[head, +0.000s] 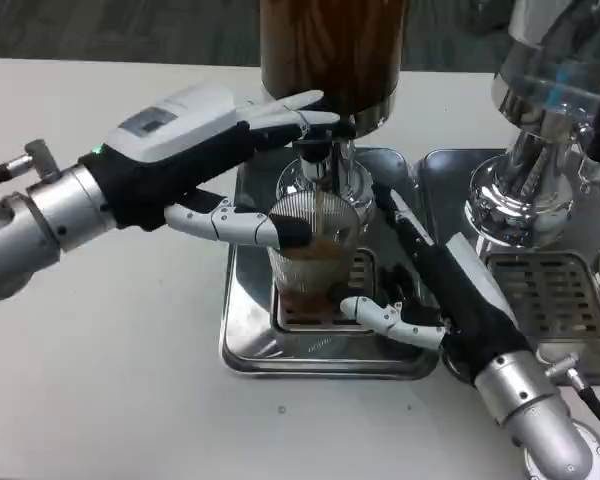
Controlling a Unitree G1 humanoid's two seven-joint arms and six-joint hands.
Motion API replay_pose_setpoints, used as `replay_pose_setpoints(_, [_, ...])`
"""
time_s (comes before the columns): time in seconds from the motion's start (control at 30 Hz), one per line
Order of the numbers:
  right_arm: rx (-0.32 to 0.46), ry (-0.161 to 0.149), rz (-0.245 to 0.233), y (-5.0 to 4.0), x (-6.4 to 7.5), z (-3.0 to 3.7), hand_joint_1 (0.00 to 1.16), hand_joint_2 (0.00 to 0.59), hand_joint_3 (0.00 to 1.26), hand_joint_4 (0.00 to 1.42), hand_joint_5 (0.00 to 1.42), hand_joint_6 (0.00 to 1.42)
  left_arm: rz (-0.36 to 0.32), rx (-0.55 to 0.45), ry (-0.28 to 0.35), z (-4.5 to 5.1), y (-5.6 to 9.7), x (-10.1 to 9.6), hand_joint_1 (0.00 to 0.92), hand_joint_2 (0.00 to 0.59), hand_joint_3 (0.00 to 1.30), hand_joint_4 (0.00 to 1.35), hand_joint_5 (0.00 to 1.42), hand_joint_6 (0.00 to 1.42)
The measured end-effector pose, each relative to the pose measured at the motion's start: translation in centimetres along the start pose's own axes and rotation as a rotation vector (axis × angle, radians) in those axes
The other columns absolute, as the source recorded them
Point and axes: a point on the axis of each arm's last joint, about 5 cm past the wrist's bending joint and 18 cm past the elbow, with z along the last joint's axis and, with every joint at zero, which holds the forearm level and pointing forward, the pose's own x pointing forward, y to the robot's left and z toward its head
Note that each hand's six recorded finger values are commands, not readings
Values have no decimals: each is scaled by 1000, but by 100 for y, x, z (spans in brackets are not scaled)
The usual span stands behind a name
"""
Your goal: Grasp the cup under the faucet to collect the drink, then remove the cup.
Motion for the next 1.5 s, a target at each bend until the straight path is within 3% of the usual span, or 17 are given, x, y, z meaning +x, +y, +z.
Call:
replay_pose_setpoints(0.33, [4,11,1,3,8,-22,695,226,0,0,0,0,54,-53,14,-18,-12,-57,0,108,166,26,88,176])
replay_pose_setpoints(0.67, [14,-8,-17,-9,35,-12,688,233,0,0,0,0,197,-89,36,-45,66,-140,0,115,165,26,103,198])
replay_pose_setpoints(0.97, [19,-16,-19,-6,44,-10,681,232,0,0,0,0,273,-118,41,-57,82,-191,0,121,174,27,116,225])
replay_pose_setpoints(1.13, [19,-3,-14,-3,45,-34,681,226,0,0,0,0,296,-158,76,-80,17,-291,0,127,194,43,123,231])
replay_pose_setpoints(1.5, [34,-15,-5,-6,84,-45,680,215,0,0,0,0,317,-247,195,-121,-219,-595,0,130,197,53,127,234])
